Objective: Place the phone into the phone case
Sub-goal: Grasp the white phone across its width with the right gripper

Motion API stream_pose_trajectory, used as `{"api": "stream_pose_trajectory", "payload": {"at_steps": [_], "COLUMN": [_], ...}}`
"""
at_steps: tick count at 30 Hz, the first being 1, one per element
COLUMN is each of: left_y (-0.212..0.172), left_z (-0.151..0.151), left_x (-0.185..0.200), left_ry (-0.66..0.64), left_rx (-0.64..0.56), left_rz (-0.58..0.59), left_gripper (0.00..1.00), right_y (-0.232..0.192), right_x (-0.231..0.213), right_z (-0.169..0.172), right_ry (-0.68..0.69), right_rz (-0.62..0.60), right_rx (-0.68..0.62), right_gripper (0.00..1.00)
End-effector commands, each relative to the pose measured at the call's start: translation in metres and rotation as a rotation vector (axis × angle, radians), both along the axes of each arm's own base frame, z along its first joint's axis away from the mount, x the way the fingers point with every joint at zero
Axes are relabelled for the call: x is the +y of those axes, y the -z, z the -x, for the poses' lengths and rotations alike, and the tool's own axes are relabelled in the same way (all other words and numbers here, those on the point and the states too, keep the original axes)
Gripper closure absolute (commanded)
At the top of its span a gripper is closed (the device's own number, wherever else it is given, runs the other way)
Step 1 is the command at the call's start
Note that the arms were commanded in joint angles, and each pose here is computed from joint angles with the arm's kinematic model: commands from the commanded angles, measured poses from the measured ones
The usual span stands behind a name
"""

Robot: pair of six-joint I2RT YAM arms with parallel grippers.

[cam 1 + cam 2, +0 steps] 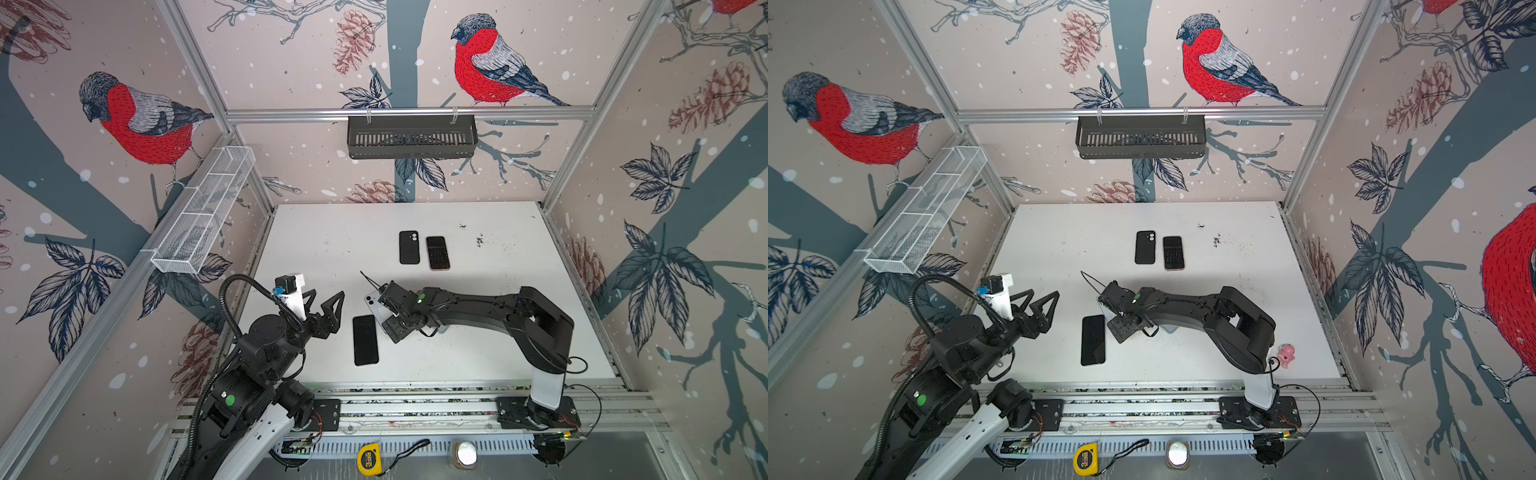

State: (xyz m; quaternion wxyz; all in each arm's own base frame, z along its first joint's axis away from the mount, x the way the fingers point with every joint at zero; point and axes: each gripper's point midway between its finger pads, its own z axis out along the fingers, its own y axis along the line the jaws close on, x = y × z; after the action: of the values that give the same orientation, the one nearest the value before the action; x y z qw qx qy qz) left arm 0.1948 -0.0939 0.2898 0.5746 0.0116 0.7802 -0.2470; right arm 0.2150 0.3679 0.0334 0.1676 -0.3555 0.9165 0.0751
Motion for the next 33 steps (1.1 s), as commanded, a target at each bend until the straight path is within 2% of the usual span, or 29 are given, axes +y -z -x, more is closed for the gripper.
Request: {"api": "stream_pose_trajectory", "payload": {"at_steps": [1, 5, 18, 26, 30, 33], "left_y": [-0.007, -0.007, -0.009, -0.009, -0.01, -0.009], "left_z": [-0.001, 0.0, 0.001, 0.002, 0.002, 0.001], "left_x": [-0.001, -0.001, 0.0, 0.001, 0.001, 0.001], "left_ry": [0.005, 0.005, 0.007, 0.006, 0.004, 0.004], "left_rx": [-0.028, -0.029, -0.039, -0.039, -0.04, -0.037], "left_rz": [0.009, 0.009, 0.014, 0.015, 0.016, 0.014], "left_gripper": [0.16, 0.16, 0.16, 0.16, 0.16, 0.16], "right_y": [0.003, 0.009, 0.038, 0.036, 0.024, 0.007], "right_x": [0.008, 0.015, 0.009, 0.012, 0.015, 0.018], "right_z": [0.005, 0.006, -0.022, -0.036, -0.042, -0.048], "right_ry": [0.009, 0.005, 0.118, 0.128, 0.12, 0.117], "right_rz": [-0.011, -0.008, 0.075, 0.074, 0.06, 0.036], "right_rx": [0.024, 0.034, -0.017, -0.036, -0.064, -0.093], "right_gripper": [0.05, 0.01, 0.02, 0.1, 0.23, 0.25]}}
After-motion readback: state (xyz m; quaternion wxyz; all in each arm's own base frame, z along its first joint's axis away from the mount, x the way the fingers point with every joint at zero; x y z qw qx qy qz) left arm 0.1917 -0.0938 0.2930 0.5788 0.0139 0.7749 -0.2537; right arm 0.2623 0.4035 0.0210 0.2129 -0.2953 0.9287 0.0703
